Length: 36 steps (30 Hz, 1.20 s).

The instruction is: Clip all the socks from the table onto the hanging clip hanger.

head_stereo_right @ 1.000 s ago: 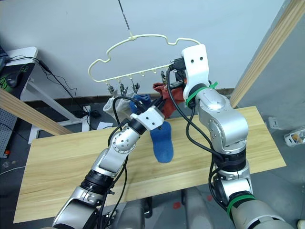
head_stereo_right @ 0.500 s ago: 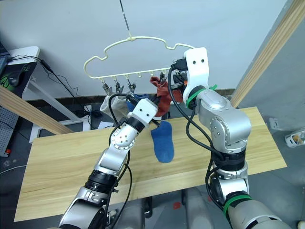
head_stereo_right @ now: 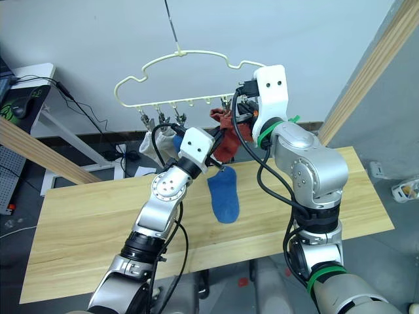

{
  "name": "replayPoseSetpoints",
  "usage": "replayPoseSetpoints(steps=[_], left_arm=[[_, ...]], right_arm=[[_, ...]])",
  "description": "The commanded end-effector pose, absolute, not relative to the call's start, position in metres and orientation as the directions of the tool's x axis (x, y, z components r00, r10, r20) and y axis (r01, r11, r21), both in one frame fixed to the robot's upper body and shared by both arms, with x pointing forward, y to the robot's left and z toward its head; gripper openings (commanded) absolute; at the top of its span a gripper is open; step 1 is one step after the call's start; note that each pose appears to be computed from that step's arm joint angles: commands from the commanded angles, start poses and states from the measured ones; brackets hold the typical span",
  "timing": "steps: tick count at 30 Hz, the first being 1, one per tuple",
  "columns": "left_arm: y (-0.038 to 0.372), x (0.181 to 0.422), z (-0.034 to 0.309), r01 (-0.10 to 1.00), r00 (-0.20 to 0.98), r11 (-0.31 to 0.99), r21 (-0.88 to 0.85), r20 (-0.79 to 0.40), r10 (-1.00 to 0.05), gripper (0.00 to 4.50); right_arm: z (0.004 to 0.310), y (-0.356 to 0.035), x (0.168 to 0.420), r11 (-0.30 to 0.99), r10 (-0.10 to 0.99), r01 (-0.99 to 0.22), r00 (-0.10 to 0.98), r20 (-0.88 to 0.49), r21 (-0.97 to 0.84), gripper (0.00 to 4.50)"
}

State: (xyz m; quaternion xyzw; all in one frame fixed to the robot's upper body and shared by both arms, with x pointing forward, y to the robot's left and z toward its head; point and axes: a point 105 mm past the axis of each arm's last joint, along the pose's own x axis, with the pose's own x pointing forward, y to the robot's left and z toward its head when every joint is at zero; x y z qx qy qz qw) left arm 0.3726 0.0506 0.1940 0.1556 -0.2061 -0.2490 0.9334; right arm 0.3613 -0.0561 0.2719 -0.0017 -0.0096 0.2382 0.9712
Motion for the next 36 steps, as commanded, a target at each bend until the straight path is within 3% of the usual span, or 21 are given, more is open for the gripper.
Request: replayPoseSetpoints(steps=[1, 7, 28, 36], left_arm=[[0.050, 0.370, 0.209, 0.427, 0.783, 0.855, 0.295, 0.352, -0.513, 0.00], [0.060, 0.378, 0.209, 0.435, 0.812, 0.884, 0.170, 0.351, -0.467, 0.00], [0.047, 0.369, 0.224, 0.526, 0.769, 0.850, 0.032, 0.408, -0.492, 0.00], [0.042, 0.361, 0.229, 0.586, 0.741, 0.809, -0.046, 0.435, -0.512, 0.00]], right_arm=[[0.289, -0.054, 0.352, 0.868, 0.496, -0.496, 0.864, 0.086, -0.013, 0.17], [0.290, -0.053, 0.351, 0.861, 0.507, -0.508, 0.858, 0.087, -0.006, 0.17], [0.284, -0.050, 0.350, 0.852, 0.524, -0.524, 0.850, 0.059, -0.007, 0.17], [0.282, -0.052, 0.353, 0.868, 0.495, -0.490, 0.867, 0.057, -0.082, 0.17]])
